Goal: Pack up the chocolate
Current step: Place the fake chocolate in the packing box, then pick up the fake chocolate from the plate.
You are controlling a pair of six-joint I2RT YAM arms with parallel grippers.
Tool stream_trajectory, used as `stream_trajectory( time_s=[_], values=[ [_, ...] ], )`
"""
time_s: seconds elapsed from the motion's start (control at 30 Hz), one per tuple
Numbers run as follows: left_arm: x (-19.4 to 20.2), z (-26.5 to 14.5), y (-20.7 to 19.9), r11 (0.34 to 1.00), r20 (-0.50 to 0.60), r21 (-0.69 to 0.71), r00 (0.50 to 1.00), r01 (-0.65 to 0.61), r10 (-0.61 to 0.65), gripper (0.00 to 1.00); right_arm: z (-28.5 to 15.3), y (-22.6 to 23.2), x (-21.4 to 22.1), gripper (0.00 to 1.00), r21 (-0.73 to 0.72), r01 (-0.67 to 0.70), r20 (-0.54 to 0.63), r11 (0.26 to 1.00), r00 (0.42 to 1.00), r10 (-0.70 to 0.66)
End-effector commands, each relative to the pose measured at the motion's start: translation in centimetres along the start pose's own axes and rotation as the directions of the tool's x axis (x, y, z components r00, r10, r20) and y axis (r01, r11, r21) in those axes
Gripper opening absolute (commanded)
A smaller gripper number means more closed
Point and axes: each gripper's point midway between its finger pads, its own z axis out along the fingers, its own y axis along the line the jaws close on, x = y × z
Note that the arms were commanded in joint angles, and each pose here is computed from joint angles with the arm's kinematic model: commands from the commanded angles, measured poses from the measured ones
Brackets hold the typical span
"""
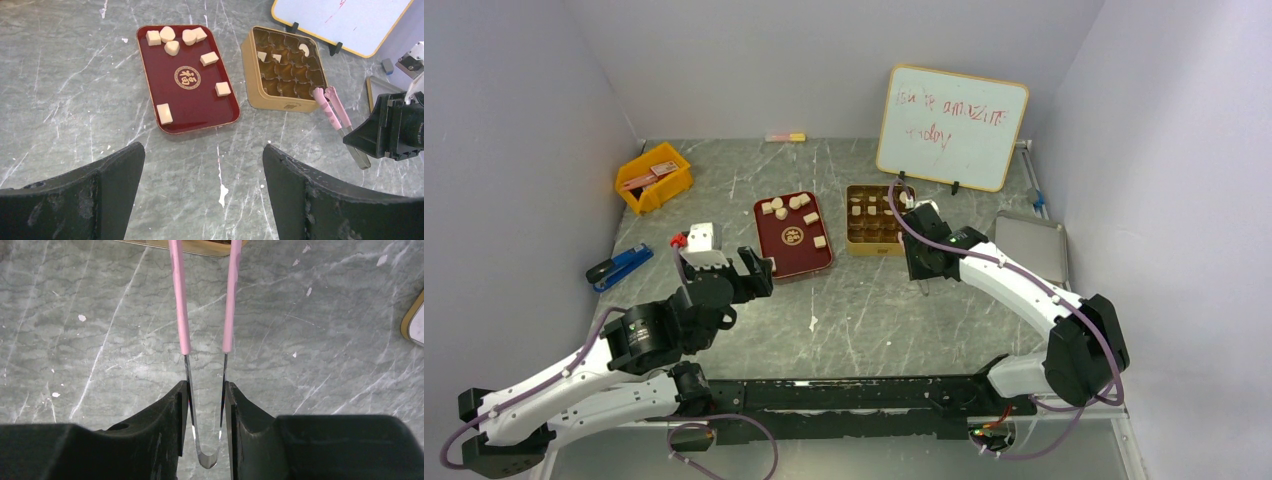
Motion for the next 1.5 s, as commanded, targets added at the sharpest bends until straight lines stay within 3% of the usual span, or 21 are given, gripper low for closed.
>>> stream_trajectory(
  time_s=[0.0, 0.27, 0.47, 0.8, 1.1, 1.47],
  values=[
    [-0.1, -0.1, -0.2, 1.0, 0.007, 0.012, 1.0, 0.017, -0.017, 0.92, -0.5, 0.3, -1.8, 0.35, -0.018, -0.028, 0.064, 0.999, 0.997, 0.029],
    [0.0, 0.0, -0.3, 1.0, 0.005, 0.011, 1.0, 0.014, -0.014, 0.92, -1.1, 0.6, -3.6, 0.32, -0.025, -0.016, 0.108, 1.0, 0.994, 0.018],
    [0.2, 0.2, -0.4, 1.0, 0.001, 0.005, 1.0, 0.012, -0.013, 0.92, -1.8, 1.4, -5.9, 0.23, -0.051, 0.01, 0.146, 0.999, 0.989, -0.002],
    [0.1, 0.4, -0.5, 1.0, 0.0, -0.003, 1.0, 0.007, -0.007, 0.92, -3.0, 3.7, -9.6, 0.21, -0.127, 0.063, 0.203, 0.99, 0.978, -0.036],
    [0.0, 0.4, -0.8, 1.0, -0.003, -0.001, 1.0, 0.014, -0.014, 0.92, -2.7, 10.2, -11.6, 0.2, -0.181, 0.202, 0.224, 0.963, 0.962, -0.16],
    [-0.5, 0.1, -0.7, 1.0, -0.001, -0.007, 1.0, 0.015, -0.015, 0.92, 1.2, 20.0, -13.1, 0.19, -0.247, 0.348, 0.214, 0.905, 0.93, -0.299]
  ],
)
